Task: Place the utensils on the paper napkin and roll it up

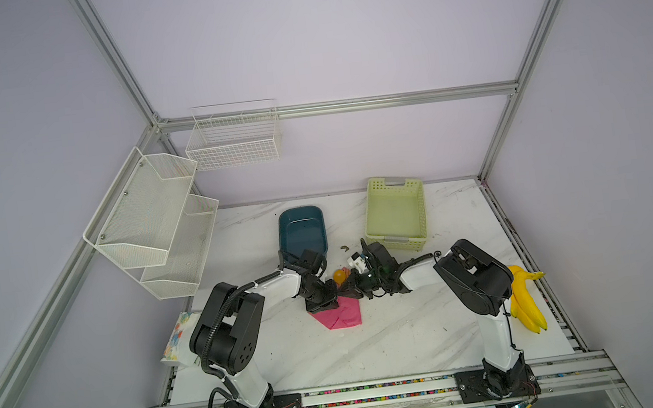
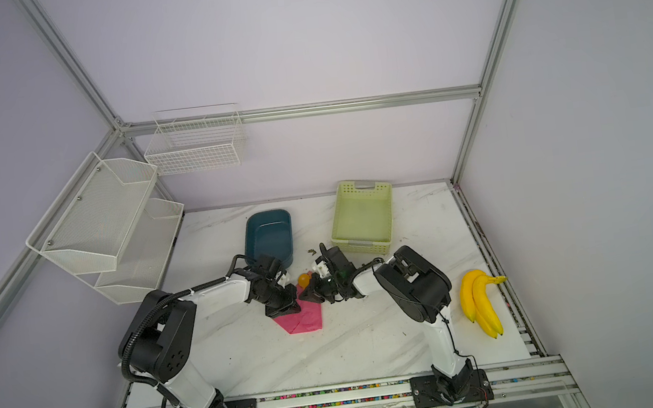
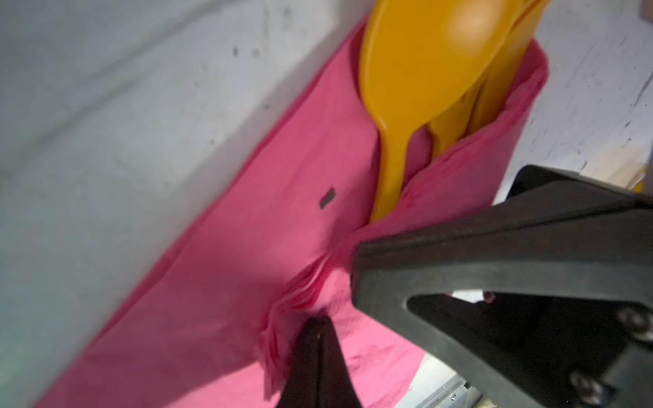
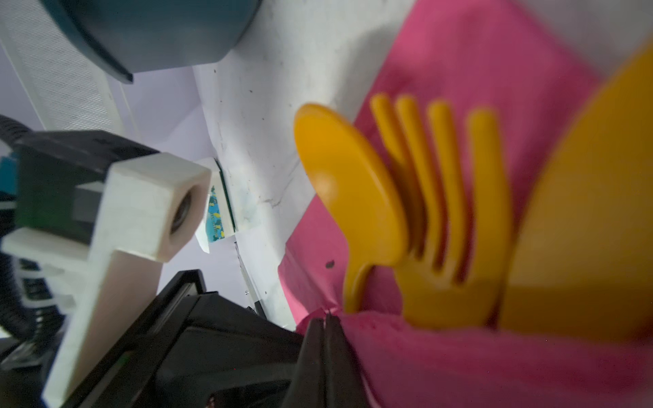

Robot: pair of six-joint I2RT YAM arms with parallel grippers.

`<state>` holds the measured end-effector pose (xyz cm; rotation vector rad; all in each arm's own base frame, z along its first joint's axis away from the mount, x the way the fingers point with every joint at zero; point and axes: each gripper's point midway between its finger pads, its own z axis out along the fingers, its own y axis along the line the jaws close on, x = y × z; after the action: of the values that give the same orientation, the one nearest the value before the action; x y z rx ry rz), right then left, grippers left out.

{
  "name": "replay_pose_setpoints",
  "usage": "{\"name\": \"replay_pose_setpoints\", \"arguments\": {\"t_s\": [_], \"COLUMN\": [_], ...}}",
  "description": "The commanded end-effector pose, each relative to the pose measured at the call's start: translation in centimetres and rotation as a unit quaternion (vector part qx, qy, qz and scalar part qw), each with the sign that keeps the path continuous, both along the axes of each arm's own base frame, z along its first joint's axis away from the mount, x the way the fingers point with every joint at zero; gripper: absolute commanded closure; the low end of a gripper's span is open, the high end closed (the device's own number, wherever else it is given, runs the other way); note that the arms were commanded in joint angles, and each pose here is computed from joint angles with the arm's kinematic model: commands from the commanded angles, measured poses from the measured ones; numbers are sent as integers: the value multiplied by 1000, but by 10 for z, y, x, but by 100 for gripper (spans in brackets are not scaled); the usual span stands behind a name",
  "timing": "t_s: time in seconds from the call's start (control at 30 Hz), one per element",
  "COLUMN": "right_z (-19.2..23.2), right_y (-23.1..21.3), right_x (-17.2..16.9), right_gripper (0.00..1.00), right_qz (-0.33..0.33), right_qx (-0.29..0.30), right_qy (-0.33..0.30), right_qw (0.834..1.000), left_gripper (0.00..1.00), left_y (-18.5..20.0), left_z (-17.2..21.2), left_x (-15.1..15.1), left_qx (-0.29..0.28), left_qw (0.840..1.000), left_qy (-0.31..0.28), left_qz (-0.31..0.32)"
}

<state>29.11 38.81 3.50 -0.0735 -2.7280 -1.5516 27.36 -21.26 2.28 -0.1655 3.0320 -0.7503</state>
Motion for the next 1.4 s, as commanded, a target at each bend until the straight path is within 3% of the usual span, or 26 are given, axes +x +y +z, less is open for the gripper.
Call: {"name": "replay_pose_setpoints", "arguments": {"t_s": [0.0,0.2,0.47,0.57,1.0,1.37], "right_z": [-19,-33,6,3,-20,-43], "right_y": [-12,-28,3,2,-13,-17], "right_x": [0,4,-4,-8,-10,-19], "right_gripper": [100,100,100,99,100,100], "right_qz": [6,24,51,53,46,65], "right_qx": [-72,-167,-148,-186,-250,-261], "right_qy": [-4,-31,-63,-73,-63,-51], "right_qw": [997,985,986,979,965,962], "left_gripper": [97,97,97,97,97,92], "left_y": [13,14,14,14,14,37], "left_z": [-18,-21,-21,-20,-18,36], "left_x": [-11,-12,-13,-13,-9,14], "left_qx": [41,44,45,45,42,28], "left_qw": [999,999,999,999,999,995], "left_qy": [9,11,12,12,4,-76], "left_qz": [-7,-6,-4,-4,5,59]}}
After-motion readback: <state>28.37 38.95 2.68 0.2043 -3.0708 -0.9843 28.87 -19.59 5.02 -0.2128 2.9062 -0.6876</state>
